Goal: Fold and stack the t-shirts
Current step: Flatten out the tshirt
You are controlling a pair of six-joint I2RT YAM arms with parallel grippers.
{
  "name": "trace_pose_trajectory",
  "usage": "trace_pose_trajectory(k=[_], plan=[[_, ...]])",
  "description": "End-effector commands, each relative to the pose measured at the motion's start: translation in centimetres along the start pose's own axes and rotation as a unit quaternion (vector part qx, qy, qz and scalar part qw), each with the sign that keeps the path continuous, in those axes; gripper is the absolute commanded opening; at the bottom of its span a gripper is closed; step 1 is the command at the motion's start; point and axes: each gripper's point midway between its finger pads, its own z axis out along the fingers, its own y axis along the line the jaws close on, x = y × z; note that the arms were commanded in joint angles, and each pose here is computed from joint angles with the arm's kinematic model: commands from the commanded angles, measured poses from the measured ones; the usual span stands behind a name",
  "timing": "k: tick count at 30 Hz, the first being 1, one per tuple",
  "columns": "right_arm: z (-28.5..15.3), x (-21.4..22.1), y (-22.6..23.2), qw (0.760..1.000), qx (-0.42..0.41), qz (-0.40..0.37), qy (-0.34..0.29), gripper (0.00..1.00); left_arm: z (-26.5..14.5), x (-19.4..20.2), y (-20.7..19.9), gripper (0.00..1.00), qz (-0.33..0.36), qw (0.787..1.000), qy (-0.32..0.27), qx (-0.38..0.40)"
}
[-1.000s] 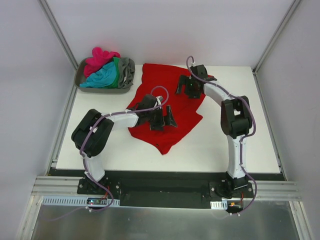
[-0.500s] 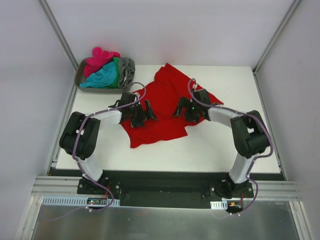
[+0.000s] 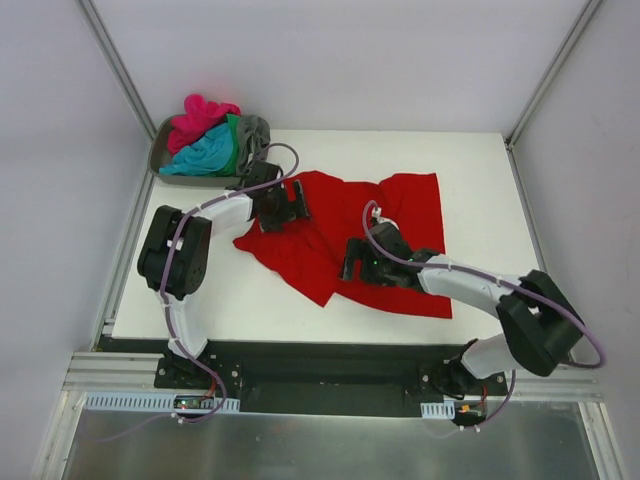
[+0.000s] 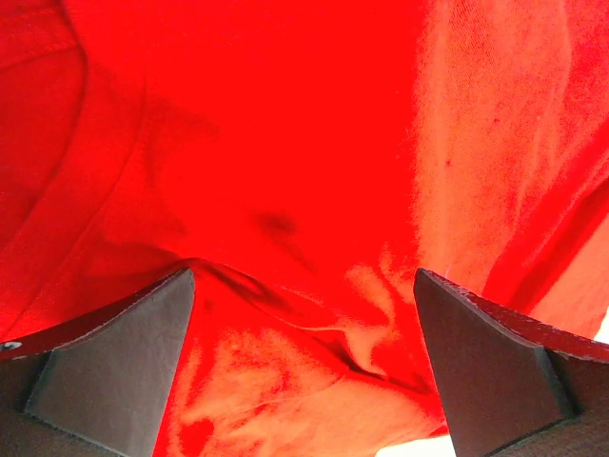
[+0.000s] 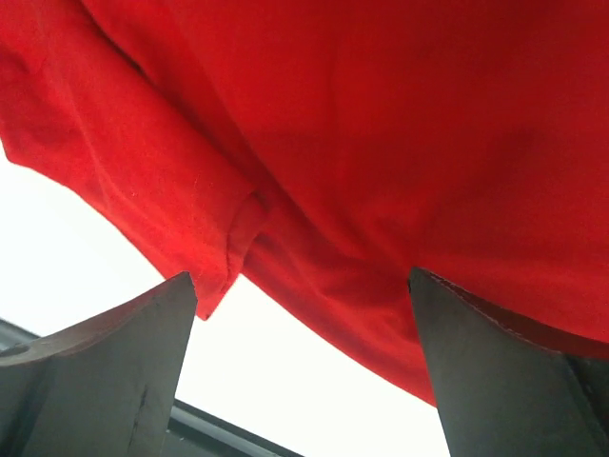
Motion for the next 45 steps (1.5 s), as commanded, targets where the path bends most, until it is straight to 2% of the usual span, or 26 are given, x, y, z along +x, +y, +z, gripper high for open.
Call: trace_pose_trajectory(k=[1,4,7,9,14,17,19,23,31,38,42,45], plan=[[-4.5,-4.1,-2.1,0.993,0.068,-0.027,-0.097,0.96,-2.2,-1.9,0.0,0.99,0.032,0.999,-0.028,-0.020],[-7.6,-5.8,-4.3,0.981,0.124,-0.044,-0.145,0.96,-4.7,-1.4,-0.7,0.99,0.038,0.998,-0.043,-0.006],[-10.3,-6.2,-7.7,0.965,0.185,-0.010,-0.188,0.96,-7.6,-0.2,-0.8,0.99,0.042,0.997,-0.065,-0.002],[-11.4,-5.8,-9.4,0.960,0.193,0.018,-0.203,0.96,-8.4,2.5,-0.5,0.99,0.047,0.997,-0.065,-0.013],[-12.3,-4.1,-13.1,0.951,0.194,0.092,-0.222,0.96,-8.0,12.0,-3.7,0.99,0.102,0.994,0.019,0.025],[-12.9,-3.7,-13.7,0.947,0.186,0.104,-0.241,0.96,-7.3,15.3,-5.4,0.91,0.154,0.986,0.050,0.034],[-13.2,-3.6,-13.9,0.946,0.182,0.104,-0.247,0.96,-6.7,16.1,-5.7,0.83,0.163,0.984,0.062,0.030],[-13.4,-3.1,-14.6,0.944,0.192,0.099,-0.249,0.96,-6.1,17.4,-5.8,0.76,0.165,0.982,0.090,0.021],[-13.0,-2.6,-15.2,0.945,0.206,0.092,-0.235,0.96,-5.6,20.0,-4.8,0.54,0.165,0.977,0.131,-0.020],[-12.8,-2.5,-15.7,0.944,0.220,0.088,-0.230,0.96,-4.8,21.1,-3.7,0.52,0.182,0.970,0.146,-0.074],[-12.7,-2.3,-15.9,0.943,0.222,0.092,-0.229,0.96,-3.9,21.5,-3.4,0.42,0.182,0.966,0.159,-0.088],[-12.7,-2.1,-16.2,0.943,0.224,0.093,-0.230,0.96,-3.4,22.2,-2.7,0.40,0.184,0.963,0.172,-0.100]])
